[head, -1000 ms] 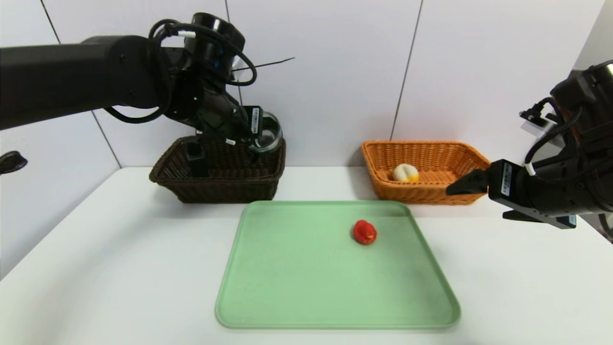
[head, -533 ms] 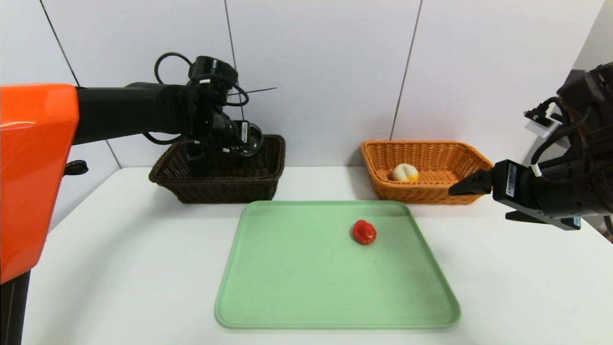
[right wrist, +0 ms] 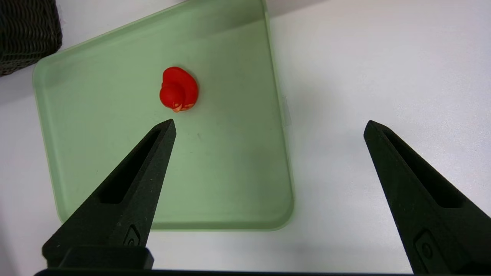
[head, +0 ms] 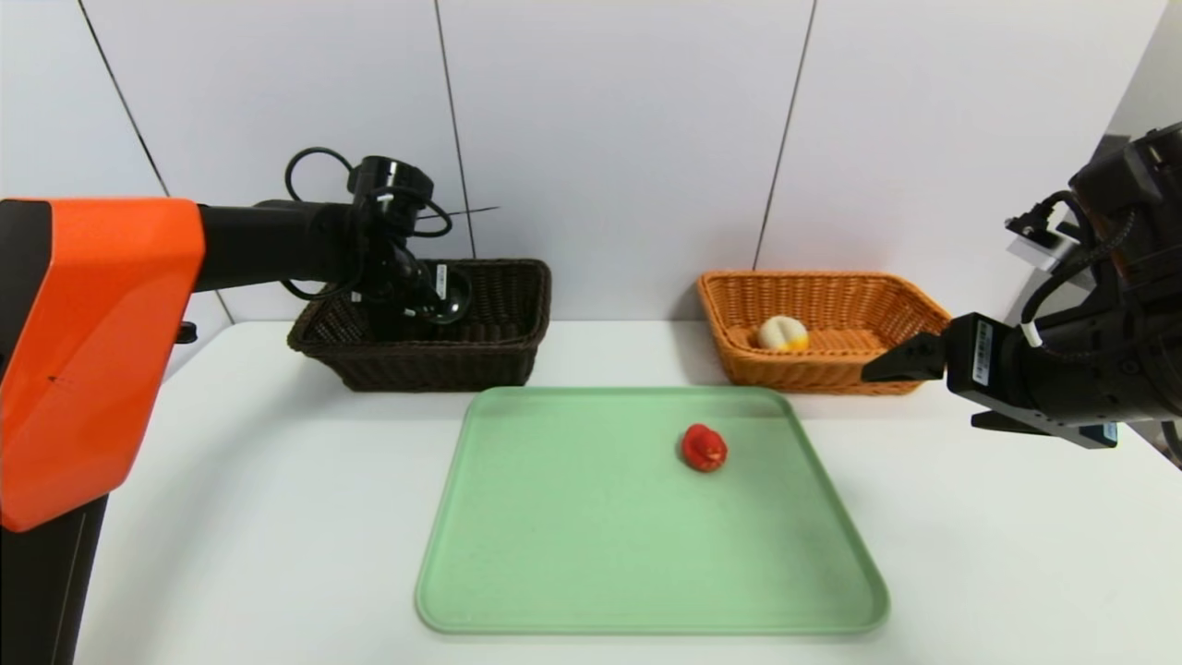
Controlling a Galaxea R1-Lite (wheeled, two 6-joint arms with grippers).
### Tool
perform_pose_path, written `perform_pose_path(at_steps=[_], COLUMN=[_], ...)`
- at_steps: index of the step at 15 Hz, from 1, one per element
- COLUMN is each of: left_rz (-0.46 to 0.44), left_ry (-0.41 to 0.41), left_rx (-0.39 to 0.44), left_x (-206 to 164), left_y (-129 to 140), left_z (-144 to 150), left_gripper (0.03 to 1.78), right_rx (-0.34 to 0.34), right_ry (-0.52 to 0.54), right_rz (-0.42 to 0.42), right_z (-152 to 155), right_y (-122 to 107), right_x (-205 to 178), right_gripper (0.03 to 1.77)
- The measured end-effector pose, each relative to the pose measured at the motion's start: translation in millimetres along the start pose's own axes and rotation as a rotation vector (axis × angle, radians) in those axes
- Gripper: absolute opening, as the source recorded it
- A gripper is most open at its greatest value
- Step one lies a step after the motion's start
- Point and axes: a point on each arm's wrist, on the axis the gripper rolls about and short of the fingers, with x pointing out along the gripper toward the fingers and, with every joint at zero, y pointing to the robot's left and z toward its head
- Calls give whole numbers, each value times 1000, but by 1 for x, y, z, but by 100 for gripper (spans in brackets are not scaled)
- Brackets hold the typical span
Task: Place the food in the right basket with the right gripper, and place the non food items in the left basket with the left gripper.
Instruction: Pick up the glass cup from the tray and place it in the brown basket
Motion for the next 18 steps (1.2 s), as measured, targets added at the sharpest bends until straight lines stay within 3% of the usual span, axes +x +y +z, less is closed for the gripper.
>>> perform_pose_path(at_steps=[8,13,18], left_rz=[4,-6,-75], left_ry=[15,13,-48], left_rx=[4,17,30], left_x=[6,4,-32], left_y=[-1,-7,-30], left_z=[-4,-5,7], left_gripper=[11,86,126], right_rx=[1,3,4], right_ry=[-6,-7,-3], right_rz=[0,-3,-5], right_z=[-1,-1,-3], right_y=[-2,-3,-4], right_x=[-3,-3,-3], right_gripper=[170,170,170])
